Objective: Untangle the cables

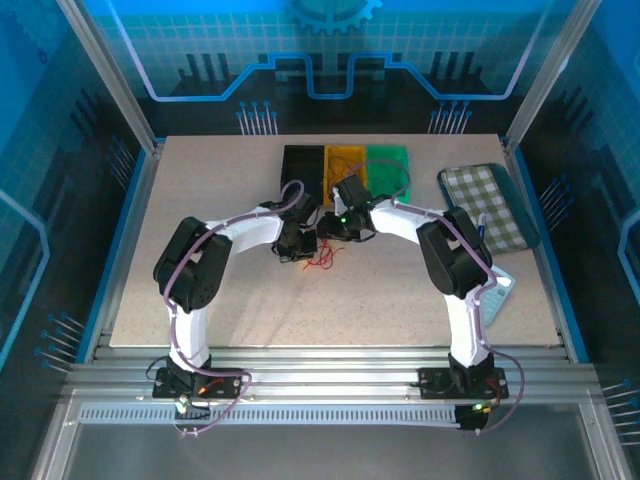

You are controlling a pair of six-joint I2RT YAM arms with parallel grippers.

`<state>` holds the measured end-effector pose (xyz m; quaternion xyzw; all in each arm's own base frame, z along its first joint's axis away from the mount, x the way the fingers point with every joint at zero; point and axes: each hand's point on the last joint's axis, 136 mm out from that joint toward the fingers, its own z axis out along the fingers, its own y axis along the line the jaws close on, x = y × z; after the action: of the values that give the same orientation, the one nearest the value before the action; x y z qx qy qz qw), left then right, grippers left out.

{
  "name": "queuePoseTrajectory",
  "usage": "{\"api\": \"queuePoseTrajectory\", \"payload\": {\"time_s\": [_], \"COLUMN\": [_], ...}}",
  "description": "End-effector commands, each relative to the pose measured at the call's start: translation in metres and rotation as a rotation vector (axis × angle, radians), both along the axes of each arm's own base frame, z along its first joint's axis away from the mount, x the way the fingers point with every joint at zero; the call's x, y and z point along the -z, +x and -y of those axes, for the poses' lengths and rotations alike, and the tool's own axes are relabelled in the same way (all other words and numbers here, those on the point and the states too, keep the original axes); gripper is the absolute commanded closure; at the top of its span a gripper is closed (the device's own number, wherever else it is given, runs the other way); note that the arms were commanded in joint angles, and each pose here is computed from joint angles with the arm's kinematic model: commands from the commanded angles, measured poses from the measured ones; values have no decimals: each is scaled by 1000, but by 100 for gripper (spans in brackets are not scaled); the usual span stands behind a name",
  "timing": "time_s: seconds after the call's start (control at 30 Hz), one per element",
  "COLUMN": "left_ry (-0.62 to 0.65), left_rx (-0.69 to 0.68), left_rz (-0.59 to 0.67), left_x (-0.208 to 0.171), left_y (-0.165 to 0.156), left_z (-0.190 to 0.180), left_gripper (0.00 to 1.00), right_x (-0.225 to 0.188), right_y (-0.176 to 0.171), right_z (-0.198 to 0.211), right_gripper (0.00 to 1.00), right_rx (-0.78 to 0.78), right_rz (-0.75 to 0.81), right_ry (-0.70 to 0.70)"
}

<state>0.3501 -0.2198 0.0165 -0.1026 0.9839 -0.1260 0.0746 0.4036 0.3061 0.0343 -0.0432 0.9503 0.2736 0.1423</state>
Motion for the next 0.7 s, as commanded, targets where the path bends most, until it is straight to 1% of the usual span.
{"api": "queuePoseTrajectory", "payload": {"time_s": [0.0,0.13,0.2,0.3,0.37,0.47,0.5,0.57,0.67], "left_ry": [-21,-12,-3,19,64,187,235,285,324], "left_rx": [16,-1,-21,-56,-103,-215,-261,-331,-391], "left_rz": [-14,-9,-16,-26,-49,-121,-158,-217,-247], "left_x": [-1,-1,1,5,11,23,27,33,37], "left_y": [-8,-9,-11,-13,-16,-28,-34,-45,-54], "left_z": [3,-2,-7,-18,-33,-70,-85,-105,-123], "left_gripper": [100,100,100,100,100,100,100,100,100], "right_x": [10,9,5,-1,-10,-27,-32,-39,-40], "right_y": [8,12,14,16,17,19,19,19,14], "right_z": [6,8,7,8,13,32,43,67,113], "right_gripper": [67,78,88,95,96,97,97,97,98], "right_rx": [10,14,7,10,21,57,80,136,252], "right_rz": [17,38,55,72,94,139,149,155,131], "right_ry": [-72,-94,-87,-86,-92,-109,-121,-134,-154]}}
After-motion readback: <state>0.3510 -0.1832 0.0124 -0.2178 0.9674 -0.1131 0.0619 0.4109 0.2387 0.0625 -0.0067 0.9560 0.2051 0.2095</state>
